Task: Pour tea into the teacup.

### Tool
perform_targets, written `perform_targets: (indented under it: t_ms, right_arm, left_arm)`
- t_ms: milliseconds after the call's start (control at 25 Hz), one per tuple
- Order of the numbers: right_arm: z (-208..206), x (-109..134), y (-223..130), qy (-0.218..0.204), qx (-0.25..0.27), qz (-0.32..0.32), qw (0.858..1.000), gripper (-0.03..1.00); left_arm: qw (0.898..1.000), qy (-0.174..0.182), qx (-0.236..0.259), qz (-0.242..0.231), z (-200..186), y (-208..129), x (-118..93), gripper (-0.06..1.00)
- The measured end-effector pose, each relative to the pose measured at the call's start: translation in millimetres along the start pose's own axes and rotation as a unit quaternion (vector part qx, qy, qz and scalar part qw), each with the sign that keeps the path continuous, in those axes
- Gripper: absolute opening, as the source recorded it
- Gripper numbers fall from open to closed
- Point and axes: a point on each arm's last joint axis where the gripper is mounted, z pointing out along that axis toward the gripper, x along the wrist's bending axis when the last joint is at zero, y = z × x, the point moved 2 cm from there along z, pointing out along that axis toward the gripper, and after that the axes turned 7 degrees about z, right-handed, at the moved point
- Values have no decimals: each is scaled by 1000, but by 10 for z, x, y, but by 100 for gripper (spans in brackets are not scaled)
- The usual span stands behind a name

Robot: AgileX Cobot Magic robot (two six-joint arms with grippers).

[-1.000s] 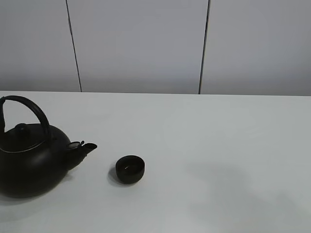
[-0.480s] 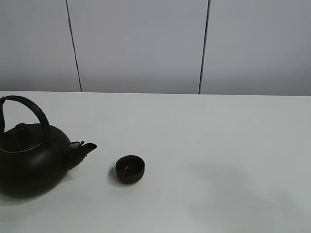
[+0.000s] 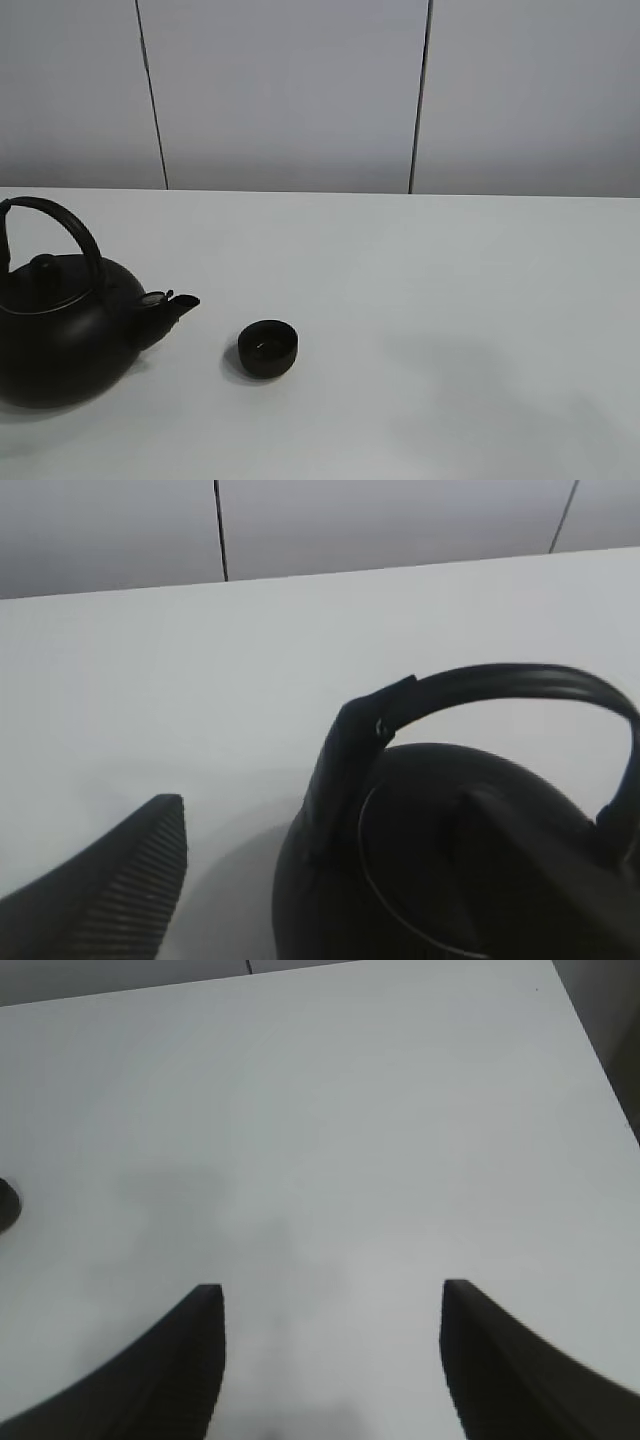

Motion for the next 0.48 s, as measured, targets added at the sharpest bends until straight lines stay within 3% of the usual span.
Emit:
perform_targets:
  t_ms: [240, 480]
  right_arm:
    - [0, 0, 0, 0, 0, 0, 1000, 43]
    - [0, 0, 0, 0, 0, 0, 1000, 43]
  left_arm:
    - [999, -5, -13, 31, 112, -86, 29, 50]
    - [999, -12, -4, 33, 269, -175, 58, 48]
